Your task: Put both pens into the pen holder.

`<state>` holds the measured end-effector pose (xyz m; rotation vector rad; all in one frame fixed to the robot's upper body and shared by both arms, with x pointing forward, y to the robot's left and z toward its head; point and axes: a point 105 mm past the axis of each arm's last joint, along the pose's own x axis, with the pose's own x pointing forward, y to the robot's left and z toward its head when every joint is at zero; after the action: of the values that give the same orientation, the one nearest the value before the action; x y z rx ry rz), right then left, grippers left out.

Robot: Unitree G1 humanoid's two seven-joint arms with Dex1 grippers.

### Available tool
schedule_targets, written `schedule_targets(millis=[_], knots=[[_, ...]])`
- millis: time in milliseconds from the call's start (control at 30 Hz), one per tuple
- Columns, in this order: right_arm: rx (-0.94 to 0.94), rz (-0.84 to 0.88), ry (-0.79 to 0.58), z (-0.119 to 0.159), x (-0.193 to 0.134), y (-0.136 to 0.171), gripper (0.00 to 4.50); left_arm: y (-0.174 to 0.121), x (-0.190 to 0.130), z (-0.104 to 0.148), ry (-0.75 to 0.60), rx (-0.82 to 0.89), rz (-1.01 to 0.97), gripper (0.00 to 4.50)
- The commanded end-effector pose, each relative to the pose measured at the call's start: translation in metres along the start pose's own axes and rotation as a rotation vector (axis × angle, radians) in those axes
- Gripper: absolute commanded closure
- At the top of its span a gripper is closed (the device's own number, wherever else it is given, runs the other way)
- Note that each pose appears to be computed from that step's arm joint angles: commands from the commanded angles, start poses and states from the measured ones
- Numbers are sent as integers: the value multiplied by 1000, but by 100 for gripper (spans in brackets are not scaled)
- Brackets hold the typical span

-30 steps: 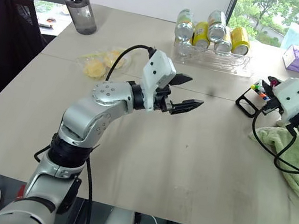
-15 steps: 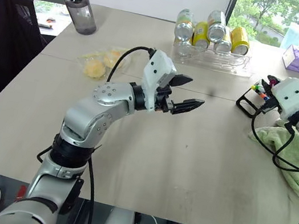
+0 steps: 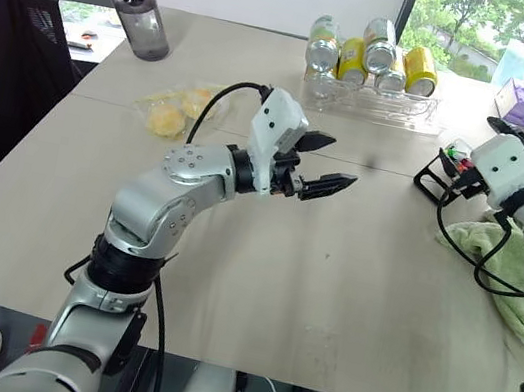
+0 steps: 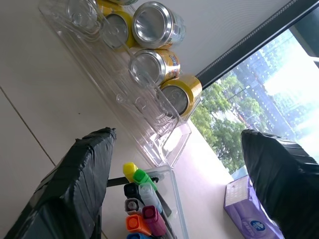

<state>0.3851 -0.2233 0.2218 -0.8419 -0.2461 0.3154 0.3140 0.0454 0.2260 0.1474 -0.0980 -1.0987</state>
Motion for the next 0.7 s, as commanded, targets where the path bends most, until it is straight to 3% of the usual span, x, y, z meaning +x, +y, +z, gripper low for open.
schedule_targets(millis=[33, 167, 333, 567, 700], knots=[[-4, -51, -66, 17, 0, -15, 13, 1, -2, 16, -51, 34, 4, 58], [130, -24, -117, 26, 0, -9, 13, 2, -4, 15, -50, 32, 9, 58], [380, 195, -182, 33, -13, 29, 13, 9, -11, 9, -32, 36, 38, 58], [575, 472, -76, 16, -55, 81, 13, 16, -26, -1, -43, 23, 107, 58], [638, 546, -8, -2, -81, 98, 13, 21, -47, -26, 6, 0, 211, 58]])
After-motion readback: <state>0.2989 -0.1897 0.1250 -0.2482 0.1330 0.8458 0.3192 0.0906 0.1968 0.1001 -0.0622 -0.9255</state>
